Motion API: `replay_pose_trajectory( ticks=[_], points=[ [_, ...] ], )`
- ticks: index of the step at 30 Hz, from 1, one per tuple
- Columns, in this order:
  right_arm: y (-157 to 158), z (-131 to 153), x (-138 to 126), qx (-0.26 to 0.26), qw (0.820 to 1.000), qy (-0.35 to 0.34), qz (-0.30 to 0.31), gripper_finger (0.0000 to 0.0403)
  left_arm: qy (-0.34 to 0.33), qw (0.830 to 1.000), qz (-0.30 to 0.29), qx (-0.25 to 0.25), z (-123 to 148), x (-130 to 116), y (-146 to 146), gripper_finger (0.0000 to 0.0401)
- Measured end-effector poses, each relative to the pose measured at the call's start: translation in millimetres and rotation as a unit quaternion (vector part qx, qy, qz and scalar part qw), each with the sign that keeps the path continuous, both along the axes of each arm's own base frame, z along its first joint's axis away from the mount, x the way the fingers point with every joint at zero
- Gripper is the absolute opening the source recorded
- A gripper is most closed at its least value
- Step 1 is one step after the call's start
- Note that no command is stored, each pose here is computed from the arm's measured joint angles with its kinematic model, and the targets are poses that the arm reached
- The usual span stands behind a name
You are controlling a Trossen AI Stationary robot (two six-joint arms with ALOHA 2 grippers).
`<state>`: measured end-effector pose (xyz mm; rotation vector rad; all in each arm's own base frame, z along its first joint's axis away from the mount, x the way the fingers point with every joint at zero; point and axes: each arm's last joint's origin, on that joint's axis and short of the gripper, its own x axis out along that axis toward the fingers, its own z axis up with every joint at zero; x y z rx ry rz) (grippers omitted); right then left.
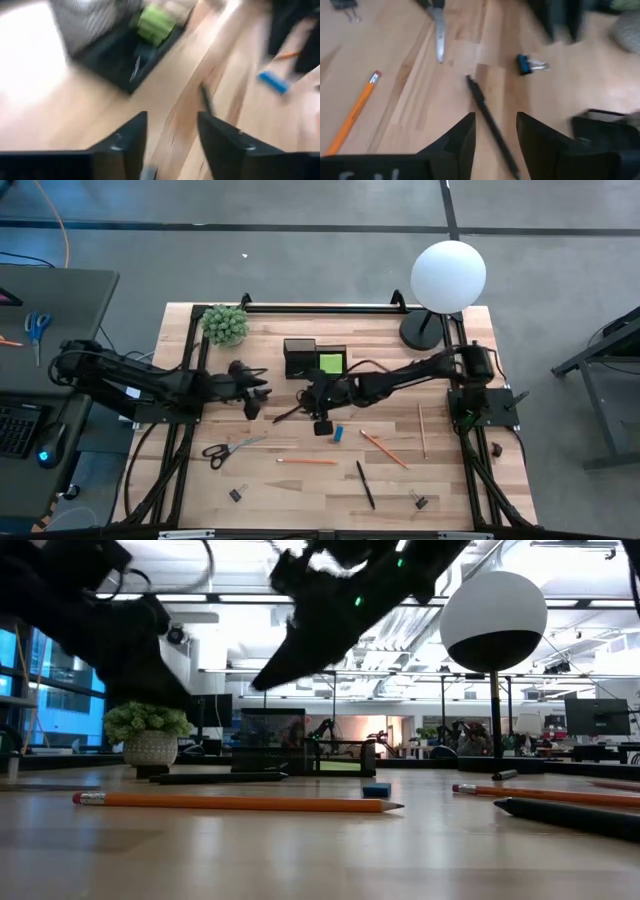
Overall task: Pick and place office supplies into organizer
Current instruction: Put the top left clip binder into the organizer bin
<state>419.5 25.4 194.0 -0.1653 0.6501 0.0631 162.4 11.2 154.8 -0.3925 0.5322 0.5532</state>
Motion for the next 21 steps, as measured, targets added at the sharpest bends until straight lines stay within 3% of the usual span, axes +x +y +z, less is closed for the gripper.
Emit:
replay_pose_trajectory(
  ticks=[5, 12, 15, 18, 21],
  points=[
    [-7, 30, -20, -0.019, 0.999, 0.025, 0.003, 0.013, 0.09, 0.992, 0.063, -0.065, 7, 16, 0, 0.0235],
    [-24, 60, -37, -0.012, 1.0, 0.013, -0.025, 0.0126, 0.162, 0.974, 0.071, -0.143, 9, 60, -3, 0.028],
    [-26, 53, -40, 0.005, 0.999, 0.024, -0.038, 0.0123, 0.24, 0.952, 0.096, -0.165, 4, 70, -5, 0.0294],
    [-20, 27, -51, -0.006, 0.998, 0.061, -0.019, 0.0122, 0.339, 0.913, 0.153, -0.169, 3, 70, -4, 0.03],
    [-15, 0, -62, -0.01, 0.997, 0.082, -0.006, 0.0122, 0.376, 0.889, 0.202, -0.167, 13, 72, -4, 0.0299]
  ],
)
